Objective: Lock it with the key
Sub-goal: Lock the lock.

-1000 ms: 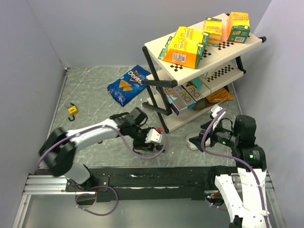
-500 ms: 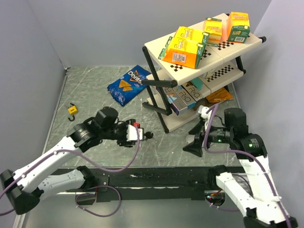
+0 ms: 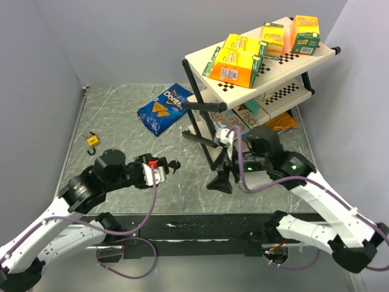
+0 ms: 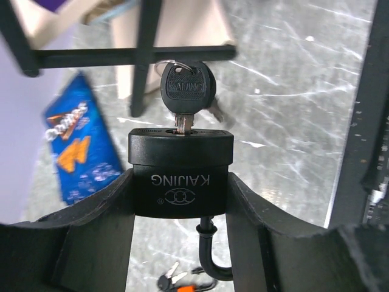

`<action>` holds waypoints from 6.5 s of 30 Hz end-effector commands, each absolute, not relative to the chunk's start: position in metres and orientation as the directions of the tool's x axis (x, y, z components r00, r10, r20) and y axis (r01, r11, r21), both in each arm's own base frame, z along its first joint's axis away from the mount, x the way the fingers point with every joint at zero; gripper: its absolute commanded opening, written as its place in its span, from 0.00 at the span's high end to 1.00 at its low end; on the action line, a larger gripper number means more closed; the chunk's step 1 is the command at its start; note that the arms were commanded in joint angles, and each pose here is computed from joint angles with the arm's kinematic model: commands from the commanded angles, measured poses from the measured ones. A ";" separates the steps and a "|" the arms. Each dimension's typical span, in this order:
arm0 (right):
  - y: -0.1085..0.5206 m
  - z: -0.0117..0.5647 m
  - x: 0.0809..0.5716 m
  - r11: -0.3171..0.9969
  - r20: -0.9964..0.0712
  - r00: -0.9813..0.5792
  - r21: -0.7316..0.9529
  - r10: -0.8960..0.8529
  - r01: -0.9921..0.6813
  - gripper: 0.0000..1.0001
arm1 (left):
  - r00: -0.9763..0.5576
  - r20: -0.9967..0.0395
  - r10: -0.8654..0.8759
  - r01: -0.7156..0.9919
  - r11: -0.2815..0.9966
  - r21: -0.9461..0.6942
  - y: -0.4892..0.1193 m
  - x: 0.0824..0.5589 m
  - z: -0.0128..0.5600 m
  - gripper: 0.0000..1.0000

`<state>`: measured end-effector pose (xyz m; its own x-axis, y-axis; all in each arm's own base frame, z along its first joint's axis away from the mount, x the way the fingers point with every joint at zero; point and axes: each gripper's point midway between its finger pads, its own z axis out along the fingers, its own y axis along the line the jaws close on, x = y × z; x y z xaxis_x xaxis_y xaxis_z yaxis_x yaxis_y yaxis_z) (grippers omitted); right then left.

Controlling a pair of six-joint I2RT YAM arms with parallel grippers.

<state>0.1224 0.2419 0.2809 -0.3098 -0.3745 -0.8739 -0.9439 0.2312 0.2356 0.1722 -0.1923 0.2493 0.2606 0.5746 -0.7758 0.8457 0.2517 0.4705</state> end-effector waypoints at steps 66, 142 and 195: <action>0.452 0.329 0.149 0.058 -0.845 -0.496 0.495 -0.203 -0.867 1.00 | 0.515 -0.718 0.467 0.627 0.366 0.688 -0.159 0.161 0.315 0.63; 0.389 0.386 0.112 -0.362 -1.000 0.016 -0.013 -0.006 -0.932 1.00 | 0.140 -0.913 0.383 0.901 0.333 0.277 -0.170 0.121 0.274 0.53; 0.349 0.308 0.125 -0.226 -0.943 0.056 0.021 -0.327 -0.974 0.04 | 0.123 -0.969 0.216 0.945 0.273 0.180 -0.203 0.117 0.319 0.99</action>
